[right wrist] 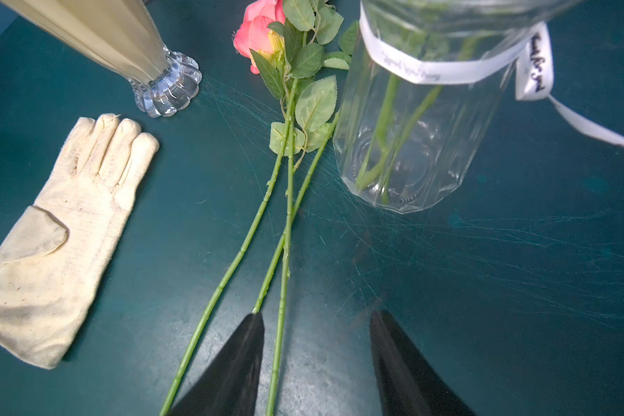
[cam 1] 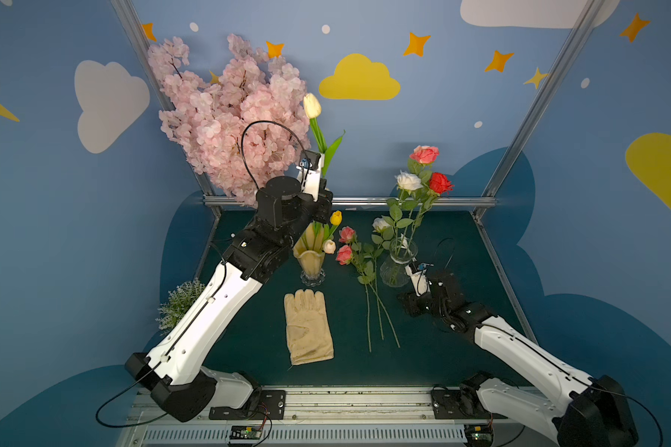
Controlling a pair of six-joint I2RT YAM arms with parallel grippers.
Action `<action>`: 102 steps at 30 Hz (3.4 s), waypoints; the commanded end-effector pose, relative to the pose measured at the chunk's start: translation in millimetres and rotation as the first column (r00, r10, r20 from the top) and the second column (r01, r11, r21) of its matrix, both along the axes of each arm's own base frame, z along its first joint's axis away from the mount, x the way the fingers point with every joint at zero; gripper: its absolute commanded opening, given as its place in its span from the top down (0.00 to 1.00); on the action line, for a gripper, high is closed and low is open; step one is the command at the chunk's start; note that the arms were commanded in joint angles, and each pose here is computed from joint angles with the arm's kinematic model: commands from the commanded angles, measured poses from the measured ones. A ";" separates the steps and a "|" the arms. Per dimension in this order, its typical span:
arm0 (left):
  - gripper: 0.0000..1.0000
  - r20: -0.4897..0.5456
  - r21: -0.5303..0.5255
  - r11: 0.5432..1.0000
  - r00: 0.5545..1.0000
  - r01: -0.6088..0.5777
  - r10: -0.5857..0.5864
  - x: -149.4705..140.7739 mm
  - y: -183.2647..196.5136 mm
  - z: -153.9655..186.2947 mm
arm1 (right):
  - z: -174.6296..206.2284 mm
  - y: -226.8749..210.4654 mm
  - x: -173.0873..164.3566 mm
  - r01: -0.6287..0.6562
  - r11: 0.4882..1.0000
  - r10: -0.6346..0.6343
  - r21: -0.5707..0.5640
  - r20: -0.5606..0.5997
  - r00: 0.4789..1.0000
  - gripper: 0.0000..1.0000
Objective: Arrange the flowers in different vases according to their variety
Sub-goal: Insert the flower into the vase, then pick up the flower at the center of the board.
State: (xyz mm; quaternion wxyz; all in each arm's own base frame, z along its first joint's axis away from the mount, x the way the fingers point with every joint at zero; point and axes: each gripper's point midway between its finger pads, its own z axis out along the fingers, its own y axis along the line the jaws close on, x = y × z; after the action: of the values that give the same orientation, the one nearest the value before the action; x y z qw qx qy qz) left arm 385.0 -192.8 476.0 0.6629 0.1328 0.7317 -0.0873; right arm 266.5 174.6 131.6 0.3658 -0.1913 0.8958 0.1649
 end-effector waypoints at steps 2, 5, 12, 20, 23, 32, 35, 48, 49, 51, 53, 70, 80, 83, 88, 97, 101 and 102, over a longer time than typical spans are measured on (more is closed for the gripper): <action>0.97 0.027 -0.055 0.998 0.999 -0.042 0.043 34.2 12.3 -18.9 | -1.0 3.9 0.5 -0.016 1.000 0.016 0.012 0.002 1.000 0.47; 0.97 0.001 -0.076 0.996 0.999 -0.054 0.054 49.6 19.3 -49.8 | -2.9 4.8 0.1 -0.022 1.000 0.022 0.011 -0.004 1.000 0.47; 0.97 -0.051 -0.111 0.988 0.994 -0.104 0.098 70.5 36.3 -110.2 | -5.5 8.8 -0.4 -0.047 0.999 0.047 0.011 -0.015 0.999 0.46; 0.40 -0.148 -0.175 0.982 0.988 -0.067 0.041 36.2 38.4 -122.4 | -10.5 11.1 0.9 -0.053 0.999 0.053 0.011 -0.028 0.998 0.47; 0.29 -0.175 -0.215 0.973 0.984 -0.082 0.044 11.5 44.2 -117.9 | -12.5 12.5 0.8 -0.060 0.998 0.060 0.010 -0.033 0.998 0.47; 0.13 -0.285 -0.330 0.935 0.958 -0.129 0.031 -65.3 68.2 -137.1 | -11.0 27.8 -2.3 -0.120 0.991 0.122 0.056 -0.039 0.992 0.50; 0.08 -0.317 -0.383 0.912 0.948 -0.148 0.021 -84.1 74.4 -157.8 | -11.2 36.1 -4.0 -0.150 0.987 0.153 0.058 -0.055 0.987 0.52; 0.00 -0.389 -0.453 0.868 0.921 -0.202 0.011 -104.6 74.7 -267.8 | -22.6 81.1 3.7 -0.166 0.985 0.153 -0.038 -0.231 0.961 0.55; 0.00 -0.386 -0.443 0.873 0.922 -0.205 0.021 -103.6 75.9 -274.8 | -24.7 83.8 5.7 -0.154 0.987 0.138 -0.044 -0.246 0.959 0.55; 0.00 -0.373 -0.404 0.892 0.927 -0.202 0.041 -101.5 77.9 -288.7 | -32.4 91.2 9.9 -0.145 0.988 0.122 -0.060 -0.285 0.951 0.56; 0.00 -0.361 -0.362 0.905 0.929 -0.224 0.086 -98.1 84.3 -294.6 | -39.7 96.9 15.2 -0.132 0.988 0.100 -0.078 -0.319 0.942 0.56; 0.00 -0.395 -0.336 0.917 0.916 -0.216 0.072 -94.2 78.3 -301.6 | -94.2 110.2 70.7 -0.064 0.960 -0.065 -0.271 -0.441 0.895 0.65; 0.00 -0.393 -0.343 0.916 0.917 -0.209 0.062 -93.6 76.2 -300.1 | -114.4 112.6 82.5 -0.062 0.954 -0.089 -0.294 -0.473 0.876 0.72; 0.00 -0.399 -0.340 0.917 0.915 -0.211 0.063 -92.7 75.8 -301.6 | -118.6 116.2 82.3 -0.069 0.951 -0.088 -0.300 -0.480 0.873 0.78; 0.00 -0.401 -0.339 0.917 0.914 -0.209 0.060 -92.2 74.9 -301.8 | -115.2 116.4 80.3 -0.060 0.952 -0.094 -0.301 -0.471 0.877 0.96; 0.00 -0.394 -0.342 0.915 0.917 -0.211 0.064 -92.9 76.3 -299.8 | -34.0 133.9 83.5 -0.016 0.992 -0.021 -0.123 -0.294 0.955 1.00; 0.00 -0.389 -0.344 0.915 0.919 -0.212 0.067 -93.7 77.4 -298.4 | -3.5 134.6 79.9 0.003 1.000 -0.008 -0.023 -0.218 0.976 1.00; 0.00 -0.389 -0.343 0.915 0.919 -0.212 0.067 -94.0 77.7 -298.7 | 1.9 133.4 79.2 0.008 1.000 -0.010 -0.010 -0.207 0.978 1.00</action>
State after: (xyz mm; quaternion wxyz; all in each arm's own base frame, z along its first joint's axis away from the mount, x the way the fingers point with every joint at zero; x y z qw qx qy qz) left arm 287.5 -113.3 157.6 0.5102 -0.0718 0.8352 -0.1921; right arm 339.5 299.6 102.4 0.2200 -0.1843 0.9475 0.1409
